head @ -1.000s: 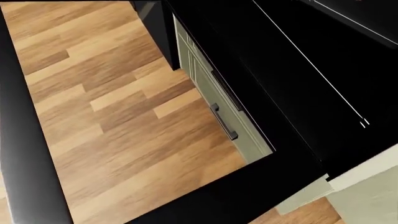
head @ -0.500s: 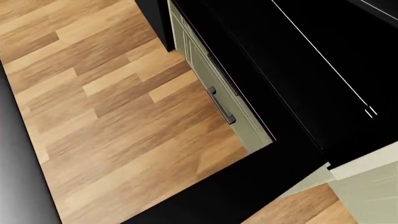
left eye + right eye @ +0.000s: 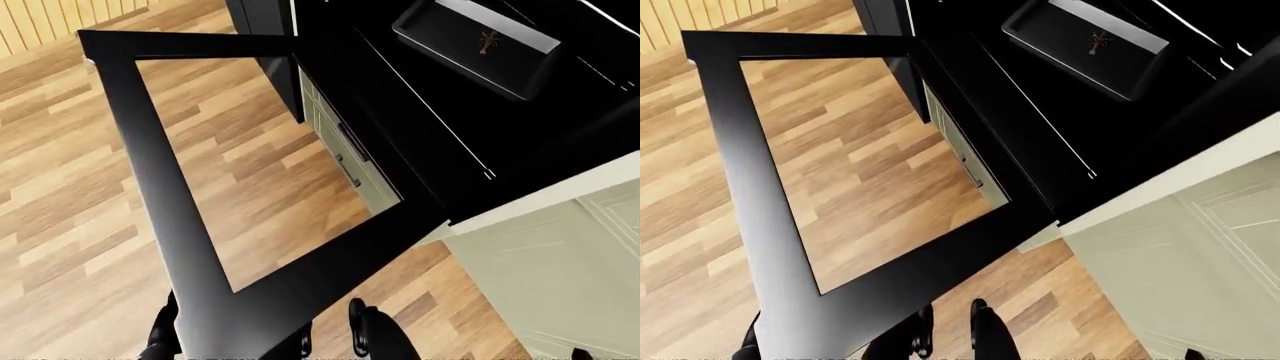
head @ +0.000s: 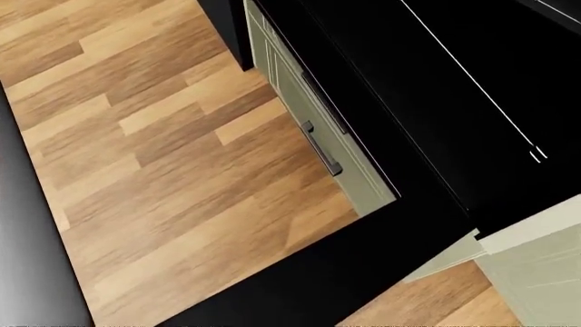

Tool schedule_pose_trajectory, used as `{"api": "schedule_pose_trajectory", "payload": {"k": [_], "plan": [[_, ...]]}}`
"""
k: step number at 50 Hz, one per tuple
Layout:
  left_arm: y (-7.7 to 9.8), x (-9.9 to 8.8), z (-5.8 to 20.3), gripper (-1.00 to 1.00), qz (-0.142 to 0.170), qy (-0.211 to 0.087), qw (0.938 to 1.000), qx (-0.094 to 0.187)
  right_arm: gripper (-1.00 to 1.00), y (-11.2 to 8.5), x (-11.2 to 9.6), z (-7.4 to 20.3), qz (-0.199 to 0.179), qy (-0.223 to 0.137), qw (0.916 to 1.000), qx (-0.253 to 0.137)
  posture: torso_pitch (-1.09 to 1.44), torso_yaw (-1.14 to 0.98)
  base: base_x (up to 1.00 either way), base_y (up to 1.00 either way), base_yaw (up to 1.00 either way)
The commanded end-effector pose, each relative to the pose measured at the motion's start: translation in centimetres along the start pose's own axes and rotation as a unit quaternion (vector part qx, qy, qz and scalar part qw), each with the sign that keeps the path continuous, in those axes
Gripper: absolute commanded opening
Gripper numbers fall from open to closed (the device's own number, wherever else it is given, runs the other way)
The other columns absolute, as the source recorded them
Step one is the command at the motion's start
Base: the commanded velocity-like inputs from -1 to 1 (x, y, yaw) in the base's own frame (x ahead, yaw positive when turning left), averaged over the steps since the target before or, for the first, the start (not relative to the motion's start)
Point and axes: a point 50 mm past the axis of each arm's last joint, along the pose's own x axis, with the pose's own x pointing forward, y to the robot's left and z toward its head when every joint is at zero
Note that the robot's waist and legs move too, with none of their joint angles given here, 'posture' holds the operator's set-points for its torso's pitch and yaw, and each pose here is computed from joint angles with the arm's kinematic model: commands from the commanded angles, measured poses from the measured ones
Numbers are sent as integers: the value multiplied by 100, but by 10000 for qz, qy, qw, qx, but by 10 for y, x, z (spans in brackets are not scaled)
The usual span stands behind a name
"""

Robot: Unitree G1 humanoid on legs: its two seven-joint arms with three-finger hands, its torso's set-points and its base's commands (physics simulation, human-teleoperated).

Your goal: Close the oven door.

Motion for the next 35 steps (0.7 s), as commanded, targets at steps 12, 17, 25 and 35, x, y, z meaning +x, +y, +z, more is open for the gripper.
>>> {"api": "schedule_pose_trajectory", "payload": {"k": [12,17,25,35], "plan": [[-24,38,61,100,-137,135,9909,-1330,100,-9,-6,0,-87,-1,10000,7,49,0,0,0,0],[-27,41,64,100,-17,394,9881,-1487,100,-8,-6,0,-61,-20,10000,21,49,0,0,0,0],[-29,48,84,100,-52,390,9850,-1678,100,-8,-6,0,-43,-6,10000,23,49,0,0,0,0],[-34,55,121,100,-539,-61,9786,-1983,100,-8,-6,0,-12,7,10000,16,49,0,0,0,0]]}}
